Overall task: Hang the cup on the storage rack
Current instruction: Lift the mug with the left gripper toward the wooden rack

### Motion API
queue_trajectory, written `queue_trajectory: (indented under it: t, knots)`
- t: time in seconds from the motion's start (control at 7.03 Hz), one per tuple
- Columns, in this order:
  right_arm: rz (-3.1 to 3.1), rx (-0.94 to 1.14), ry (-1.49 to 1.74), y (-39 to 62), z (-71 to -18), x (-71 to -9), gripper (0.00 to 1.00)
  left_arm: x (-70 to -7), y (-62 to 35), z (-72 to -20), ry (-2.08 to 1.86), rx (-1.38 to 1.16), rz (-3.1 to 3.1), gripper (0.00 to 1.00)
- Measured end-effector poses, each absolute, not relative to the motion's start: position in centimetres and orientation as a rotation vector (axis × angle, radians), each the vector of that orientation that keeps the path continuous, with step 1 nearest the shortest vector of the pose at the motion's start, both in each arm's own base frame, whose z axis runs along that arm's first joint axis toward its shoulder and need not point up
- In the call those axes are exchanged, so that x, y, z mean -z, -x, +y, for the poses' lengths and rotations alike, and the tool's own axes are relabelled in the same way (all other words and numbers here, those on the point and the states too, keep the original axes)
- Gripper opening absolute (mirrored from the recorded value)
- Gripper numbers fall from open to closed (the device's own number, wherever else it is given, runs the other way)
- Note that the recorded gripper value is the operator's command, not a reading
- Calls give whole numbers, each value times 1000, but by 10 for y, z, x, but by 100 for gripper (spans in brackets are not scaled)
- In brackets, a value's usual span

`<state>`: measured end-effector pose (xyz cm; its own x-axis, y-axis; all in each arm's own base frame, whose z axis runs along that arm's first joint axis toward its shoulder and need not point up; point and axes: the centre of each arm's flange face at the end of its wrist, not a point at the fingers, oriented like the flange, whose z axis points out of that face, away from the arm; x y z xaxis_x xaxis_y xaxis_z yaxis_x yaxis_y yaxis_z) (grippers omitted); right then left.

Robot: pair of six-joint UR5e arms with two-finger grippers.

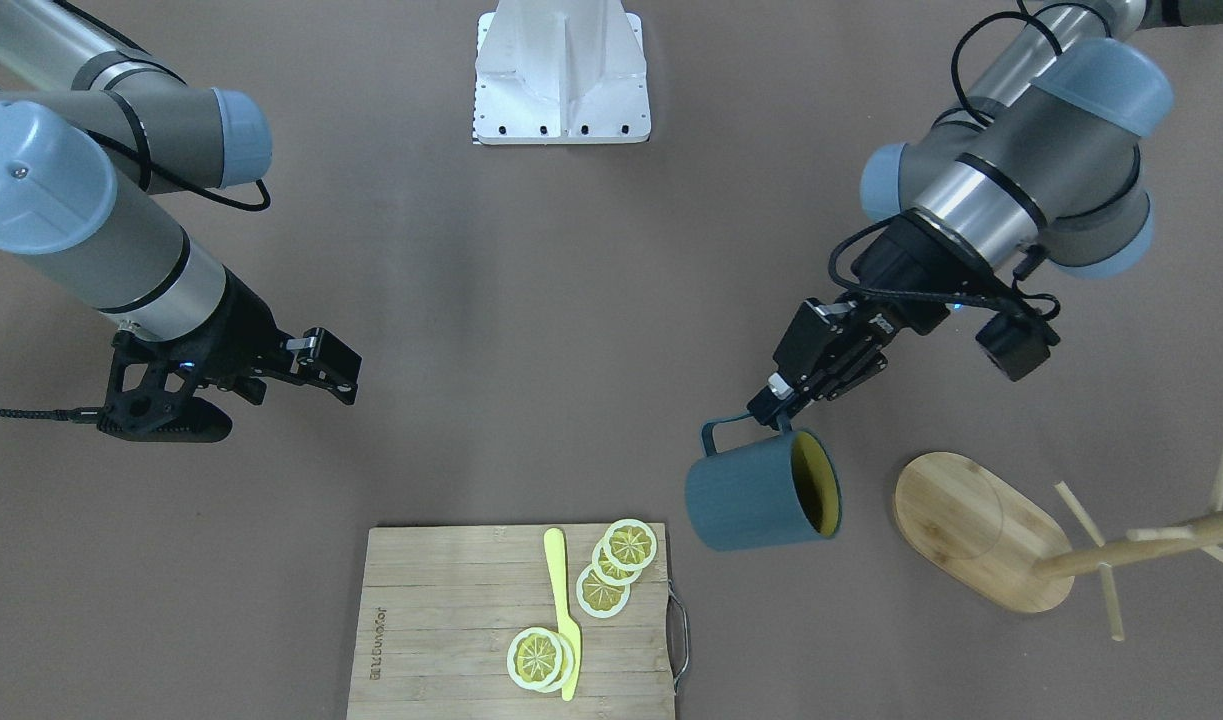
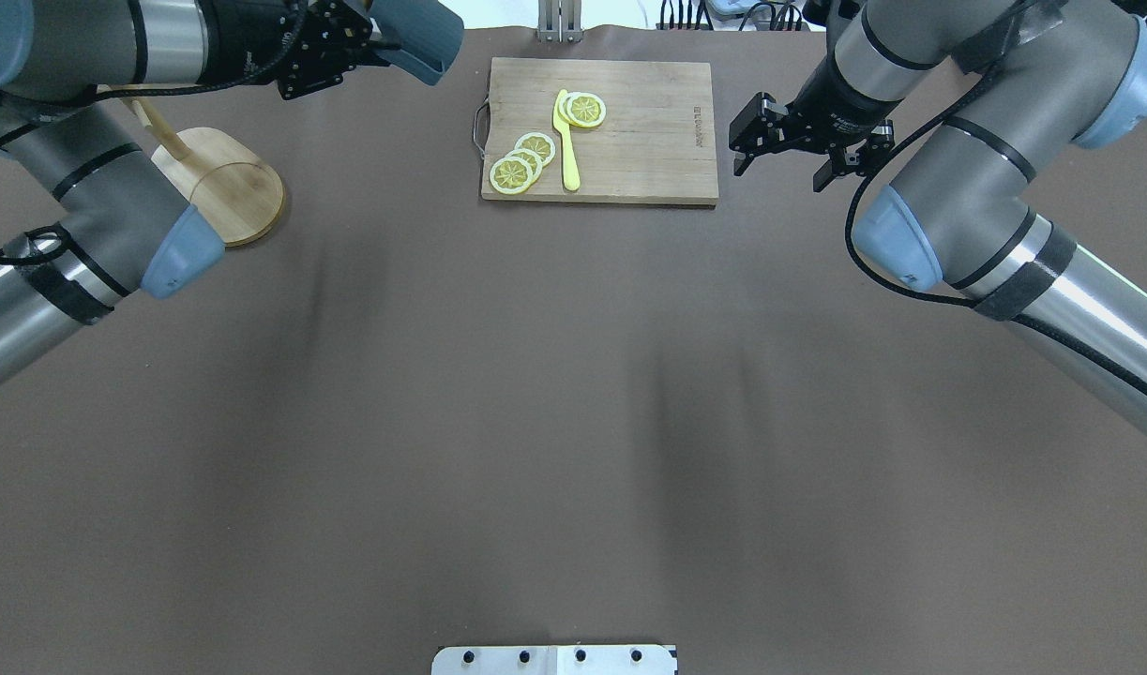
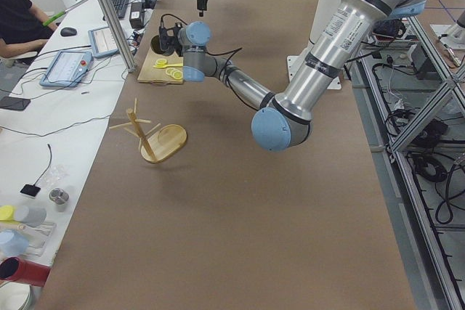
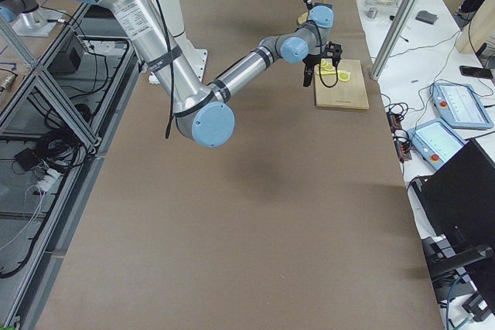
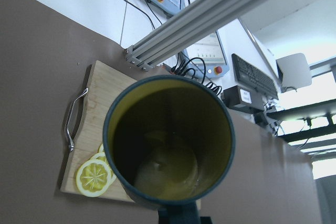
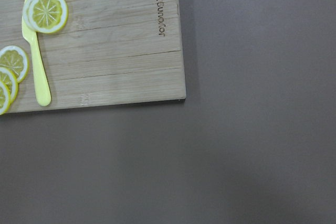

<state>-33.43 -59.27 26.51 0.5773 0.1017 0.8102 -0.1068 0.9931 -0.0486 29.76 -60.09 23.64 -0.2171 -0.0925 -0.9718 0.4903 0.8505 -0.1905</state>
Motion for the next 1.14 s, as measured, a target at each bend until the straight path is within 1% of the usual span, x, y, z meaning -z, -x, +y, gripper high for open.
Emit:
queue_trajectory:
  t: [0.28, 0.57, 0.85, 1.14]
  knots:
    - [-943, -124, -13, 343, -586, -261, 100, -285, -267, -599, -263, 683, 1954, 0]
    - [-942, -122, -18, 348, -582, -258, 100, -357, -246, -583, -228, 769, 2137, 0]
    - [-934, -117, -31, 354, -578, -256, 100, -391, -239, -559, -157, 887, 2322, 0]
    - [-929, -116, -35, 356, -577, -257, 100, -413, -262, -524, -98, 961, 2458, 0]
